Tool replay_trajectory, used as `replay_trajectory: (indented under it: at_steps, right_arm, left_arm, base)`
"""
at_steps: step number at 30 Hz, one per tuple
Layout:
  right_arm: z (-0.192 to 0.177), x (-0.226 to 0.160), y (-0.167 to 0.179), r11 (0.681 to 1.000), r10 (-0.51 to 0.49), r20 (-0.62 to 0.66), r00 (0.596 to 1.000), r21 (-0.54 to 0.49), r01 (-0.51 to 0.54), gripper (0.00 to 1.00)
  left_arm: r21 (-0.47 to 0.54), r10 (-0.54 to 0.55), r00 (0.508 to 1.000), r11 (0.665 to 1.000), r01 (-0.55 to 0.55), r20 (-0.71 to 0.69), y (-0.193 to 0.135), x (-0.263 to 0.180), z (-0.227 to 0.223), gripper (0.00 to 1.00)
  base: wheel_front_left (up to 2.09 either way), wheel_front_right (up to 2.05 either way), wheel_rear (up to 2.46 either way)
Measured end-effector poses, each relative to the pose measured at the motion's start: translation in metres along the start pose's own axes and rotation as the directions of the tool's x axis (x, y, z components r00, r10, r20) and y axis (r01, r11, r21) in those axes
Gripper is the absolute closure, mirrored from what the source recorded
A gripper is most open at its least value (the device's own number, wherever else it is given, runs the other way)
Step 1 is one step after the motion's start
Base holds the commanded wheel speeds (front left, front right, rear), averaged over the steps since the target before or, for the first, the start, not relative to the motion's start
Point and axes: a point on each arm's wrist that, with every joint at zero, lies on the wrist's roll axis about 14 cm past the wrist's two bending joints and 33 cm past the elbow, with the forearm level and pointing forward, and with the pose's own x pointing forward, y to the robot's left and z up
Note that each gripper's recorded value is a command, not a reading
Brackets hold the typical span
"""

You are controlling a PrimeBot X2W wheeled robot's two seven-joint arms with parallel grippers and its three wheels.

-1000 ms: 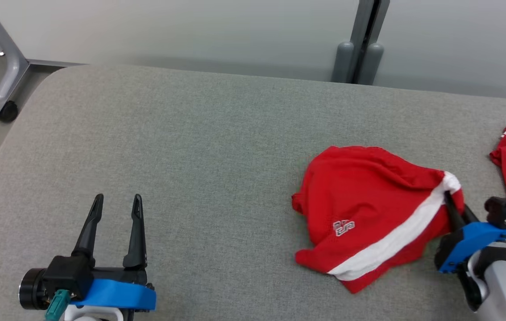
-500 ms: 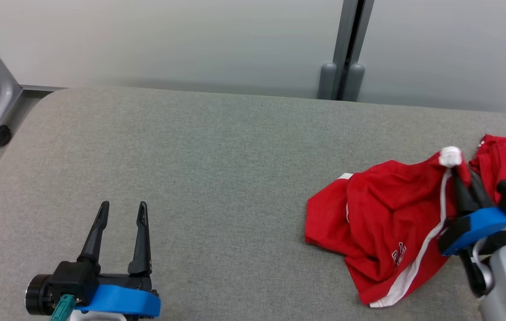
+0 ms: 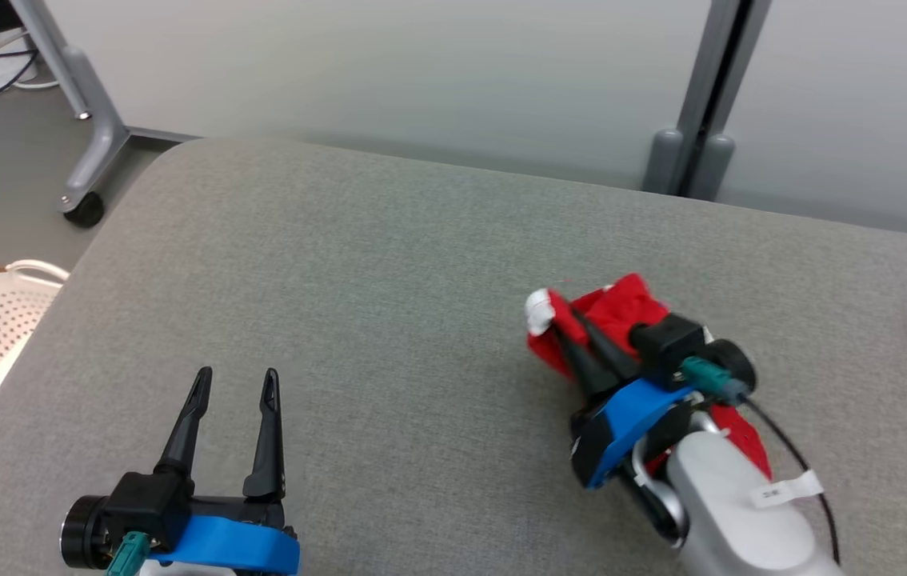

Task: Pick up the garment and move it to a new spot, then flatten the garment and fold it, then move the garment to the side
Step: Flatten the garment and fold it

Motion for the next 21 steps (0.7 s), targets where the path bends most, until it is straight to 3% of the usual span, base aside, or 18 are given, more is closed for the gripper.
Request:
replay_trajectory:
  at_steps: [5,9,10,11,15,21]
  right_arm:
    - [-0.026,0.003,0.059,0.985,0.172,-0.074,0.982,0.025,-0.171,1.00]
    - [-0.046,-0.008,0.087,0.967,0.251,-0.129,0.959,0.067,-0.244,1.00]
    - [-0.050,-0.011,0.090,0.965,0.258,-0.137,0.956,0.077,-0.250,0.55]
    - [-0.053,-0.013,0.094,0.963,0.268,-0.142,0.953,0.079,-0.259,0.00]
    - [-0.069,-0.026,0.095,0.962,0.274,-0.182,0.945,0.071,-0.265,0.00]
    - [-0.078,-0.039,0.061,0.986,0.169,-0.201,0.965,0.030,-0.167,0.00]
  left_arm:
    - [0.001,0.028,1.000,1.000,-0.028,-0.006,0.008,-0.006,-0.001,0.00]
    - [-0.001,0.032,0.999,0.999,-0.032,-0.009,0.008,-0.008,-0.002,0.00]
    - [-0.001,0.030,0.999,1.000,-0.030,-0.010,0.008,-0.007,-0.003,0.00]
    - [-0.002,0.028,1.000,1.000,-0.028,-0.013,0.007,-0.007,-0.004,0.00]
    - [-0.008,0.006,1.000,1.000,-0.007,-0.020,0.001,-0.001,-0.007,0.00]
    - [-0.015,-0.039,0.999,0.999,0.039,-0.024,-0.013,0.009,-0.009,0.00]
  base:
    - [0.00,0.00,0.00]
    - [0.00,0.00,0.00]
    - [0.00,0.00,0.00]
    - [0.00,0.00,0.00]
    - [0.00,0.00,0.00]
    - [0.00,0.00,0.00]
